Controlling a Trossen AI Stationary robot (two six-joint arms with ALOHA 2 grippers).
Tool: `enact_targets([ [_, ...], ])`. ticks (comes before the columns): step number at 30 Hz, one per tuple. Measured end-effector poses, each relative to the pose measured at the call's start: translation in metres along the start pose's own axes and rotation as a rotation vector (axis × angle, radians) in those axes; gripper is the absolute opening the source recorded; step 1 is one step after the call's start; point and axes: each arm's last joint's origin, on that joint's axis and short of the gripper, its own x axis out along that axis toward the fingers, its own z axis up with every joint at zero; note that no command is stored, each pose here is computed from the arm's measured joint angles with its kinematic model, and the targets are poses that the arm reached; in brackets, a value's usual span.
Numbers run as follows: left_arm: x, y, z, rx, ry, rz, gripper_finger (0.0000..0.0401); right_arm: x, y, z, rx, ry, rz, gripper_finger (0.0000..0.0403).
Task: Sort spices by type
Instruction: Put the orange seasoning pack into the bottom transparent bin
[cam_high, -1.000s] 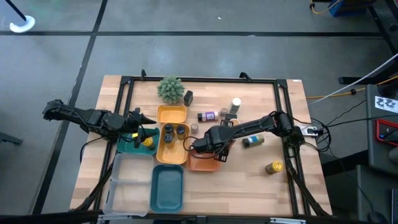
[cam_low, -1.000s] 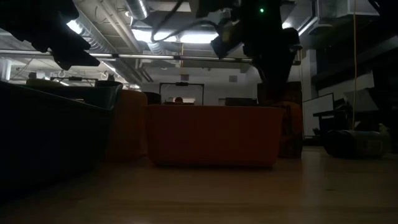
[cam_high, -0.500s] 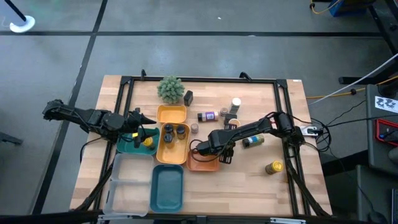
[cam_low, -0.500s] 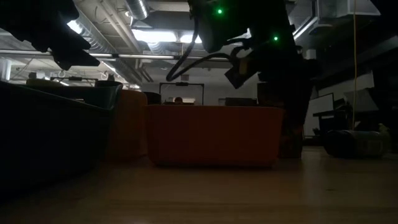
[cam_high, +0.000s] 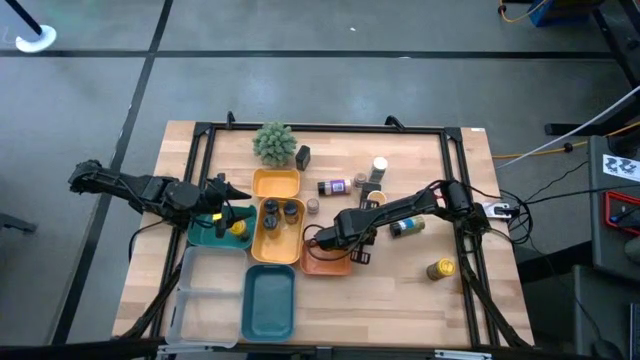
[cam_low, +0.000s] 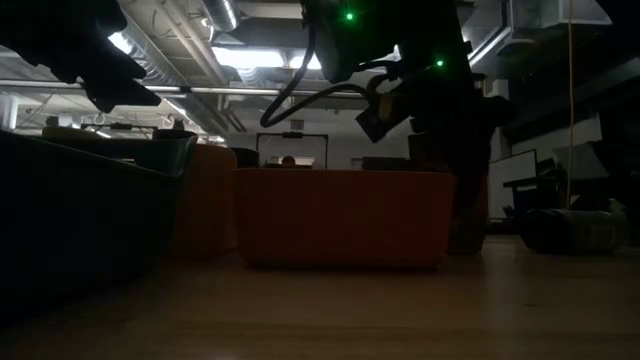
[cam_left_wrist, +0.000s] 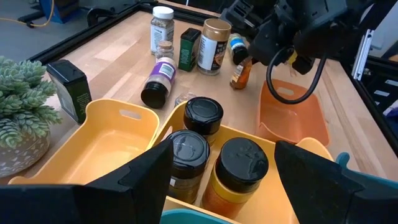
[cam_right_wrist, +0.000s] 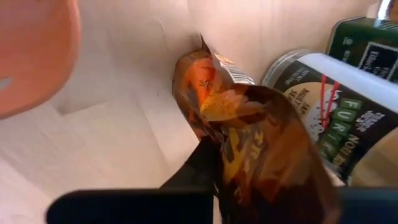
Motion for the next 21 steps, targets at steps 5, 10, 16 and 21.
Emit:
enact_targets([
  [5, 0.000, 0.000, 0.000, 0.000, 0.000, 0.000, 0.0263, 0.000, 0.000, 0.000, 0.000, 0.009, 0.016, 0.0035],
  [10, 0.000, 0.000, 0.000, 0.000, 0.000, 0.000, 0.0263, -0.005, 0.000, 0.000, -0.001, 0.003, 0.027, 0.0010],
  [16, 0.000, 0.000, 0.000, 0.000, 0.000, 0.000, 0.0263, -0.028, -0.002, 0.001, 0.003, -0.030, 0.062, 0.0016],
  [21, 0.000, 0.000, 0.000, -0.002, -0.003, -0.001, 0.0263, -0.056, -0.007, 0.000, 0.008, -0.078, 0.086, 0.0009],
])
